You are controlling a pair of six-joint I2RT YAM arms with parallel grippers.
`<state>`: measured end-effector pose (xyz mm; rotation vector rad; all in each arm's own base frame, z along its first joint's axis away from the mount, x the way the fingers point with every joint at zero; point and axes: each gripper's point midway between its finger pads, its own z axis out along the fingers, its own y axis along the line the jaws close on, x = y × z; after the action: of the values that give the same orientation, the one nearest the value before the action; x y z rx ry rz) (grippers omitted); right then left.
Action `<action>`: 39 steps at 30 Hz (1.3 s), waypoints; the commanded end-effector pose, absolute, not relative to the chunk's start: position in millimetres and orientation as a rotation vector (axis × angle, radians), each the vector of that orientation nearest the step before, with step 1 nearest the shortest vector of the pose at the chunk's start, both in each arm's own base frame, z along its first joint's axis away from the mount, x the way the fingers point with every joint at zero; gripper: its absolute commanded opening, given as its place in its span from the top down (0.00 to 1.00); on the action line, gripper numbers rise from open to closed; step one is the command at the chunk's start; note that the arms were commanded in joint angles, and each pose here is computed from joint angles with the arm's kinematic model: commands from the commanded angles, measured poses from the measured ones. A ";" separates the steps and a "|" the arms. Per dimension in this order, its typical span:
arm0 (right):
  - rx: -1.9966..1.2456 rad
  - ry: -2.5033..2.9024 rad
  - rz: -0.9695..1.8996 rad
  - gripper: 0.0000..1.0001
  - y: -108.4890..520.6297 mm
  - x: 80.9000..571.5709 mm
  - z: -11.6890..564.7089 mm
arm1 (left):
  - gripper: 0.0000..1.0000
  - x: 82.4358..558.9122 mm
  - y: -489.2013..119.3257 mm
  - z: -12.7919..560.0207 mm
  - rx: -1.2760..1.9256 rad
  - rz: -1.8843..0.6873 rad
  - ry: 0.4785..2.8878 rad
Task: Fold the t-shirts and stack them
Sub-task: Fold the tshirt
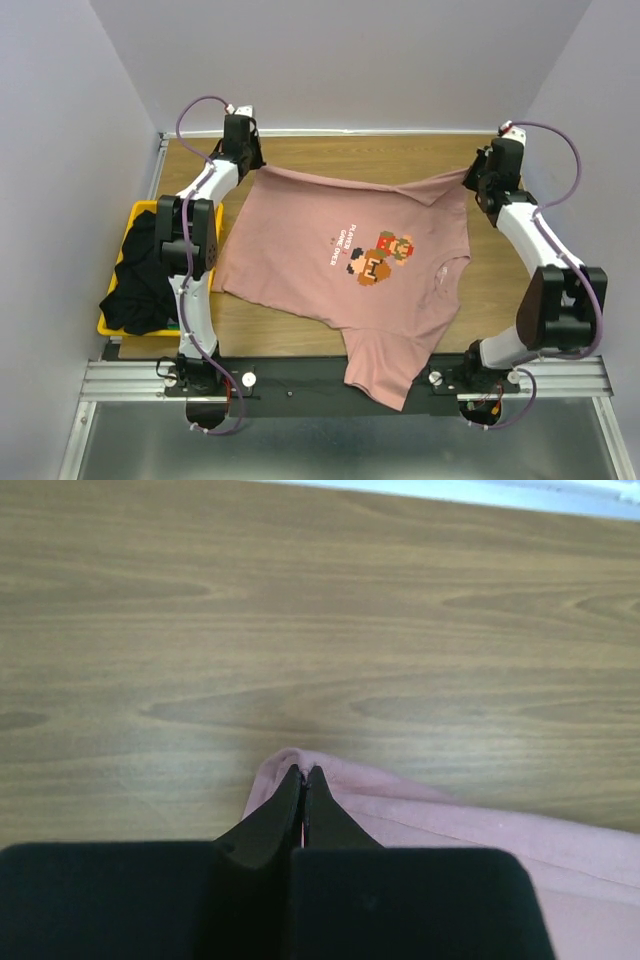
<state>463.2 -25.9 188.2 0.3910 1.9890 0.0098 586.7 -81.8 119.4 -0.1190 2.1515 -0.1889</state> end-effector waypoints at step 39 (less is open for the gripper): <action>0.699 2.402 0.379 0.98 35.9 252.5 98.8 | 1.00 498.2 -35.5 89.3 -0.165 -0.065 2.340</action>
<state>266.7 29.1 111.0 0.6400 2.3534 0.3338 506.6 -48.6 83.0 -0.1545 2.3380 -0.1384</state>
